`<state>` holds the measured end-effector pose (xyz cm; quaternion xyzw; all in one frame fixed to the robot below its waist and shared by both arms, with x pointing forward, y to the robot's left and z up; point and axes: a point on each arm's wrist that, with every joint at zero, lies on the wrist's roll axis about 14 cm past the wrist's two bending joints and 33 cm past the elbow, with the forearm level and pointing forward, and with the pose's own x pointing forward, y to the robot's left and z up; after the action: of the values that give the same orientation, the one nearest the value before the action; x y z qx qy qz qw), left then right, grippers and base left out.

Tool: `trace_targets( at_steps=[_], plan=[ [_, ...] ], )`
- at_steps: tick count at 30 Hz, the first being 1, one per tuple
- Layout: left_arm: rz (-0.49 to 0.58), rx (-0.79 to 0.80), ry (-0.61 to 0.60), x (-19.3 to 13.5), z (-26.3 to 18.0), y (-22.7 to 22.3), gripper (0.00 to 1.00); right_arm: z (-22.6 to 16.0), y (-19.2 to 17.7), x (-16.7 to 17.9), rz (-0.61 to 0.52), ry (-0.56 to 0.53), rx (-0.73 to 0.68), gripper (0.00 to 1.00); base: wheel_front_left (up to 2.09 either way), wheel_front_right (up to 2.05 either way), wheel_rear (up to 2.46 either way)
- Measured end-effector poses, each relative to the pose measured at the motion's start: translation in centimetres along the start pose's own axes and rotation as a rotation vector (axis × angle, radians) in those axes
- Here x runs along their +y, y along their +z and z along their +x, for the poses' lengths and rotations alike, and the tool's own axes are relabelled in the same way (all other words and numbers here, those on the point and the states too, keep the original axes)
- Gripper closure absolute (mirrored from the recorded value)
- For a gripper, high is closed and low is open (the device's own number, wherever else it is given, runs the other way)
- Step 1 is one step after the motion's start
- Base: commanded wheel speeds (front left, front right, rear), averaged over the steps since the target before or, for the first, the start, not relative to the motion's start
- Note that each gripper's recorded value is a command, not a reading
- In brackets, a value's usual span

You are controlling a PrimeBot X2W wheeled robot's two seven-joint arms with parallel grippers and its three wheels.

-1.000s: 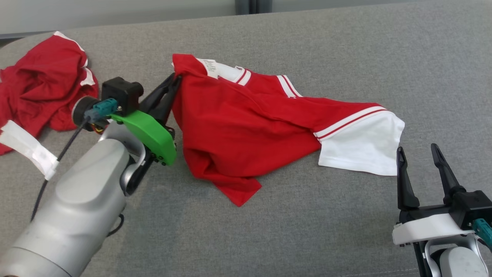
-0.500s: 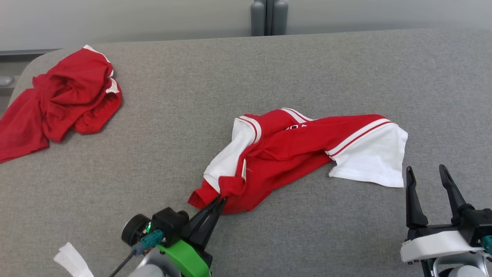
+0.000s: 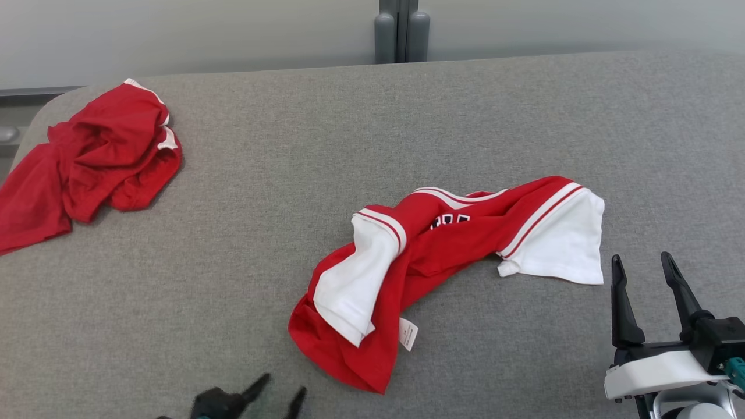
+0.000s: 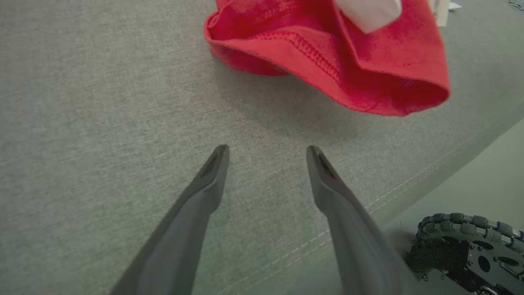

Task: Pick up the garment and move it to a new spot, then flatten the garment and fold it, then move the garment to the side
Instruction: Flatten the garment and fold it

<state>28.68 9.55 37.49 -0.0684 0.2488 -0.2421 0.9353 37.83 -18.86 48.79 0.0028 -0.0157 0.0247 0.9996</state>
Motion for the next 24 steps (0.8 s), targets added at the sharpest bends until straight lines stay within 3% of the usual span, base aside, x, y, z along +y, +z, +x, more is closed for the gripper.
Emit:
trace_targets(
  at_steps=[5, 14, 19, 24],
  plan=[
    [0.020, -0.129, 0.120, 3.7, -0.6, 4.7, 0.00, -0.6, 0.0, -0.6, -0.002, -0.018, 0.004, 0.00, 0.00, 0.00, 0.00],
    [0.005, -0.325, -0.038, -0.9, 2.2, 12.5, 0.00, -0.8, -0.1, -0.6, 0.000, -0.021, 0.006, 0.00, 0.00, 0.00, 0.00],
    [0.015, -0.268, -0.130, -3.9, 4.4, 12.4, 0.00, -1.0, 0.1, -1.4, 0.001, -0.046, 0.001, 0.00, 0.00, 0.00, 0.00],
    [0.093, -0.154, -0.093, -2.7, 6.4, 10.2, 0.00, -1.3, -0.3, -2.3, 0.008, -0.076, 0.014, 0.00, 0.00, 0.00, 0.00]
  ],
)
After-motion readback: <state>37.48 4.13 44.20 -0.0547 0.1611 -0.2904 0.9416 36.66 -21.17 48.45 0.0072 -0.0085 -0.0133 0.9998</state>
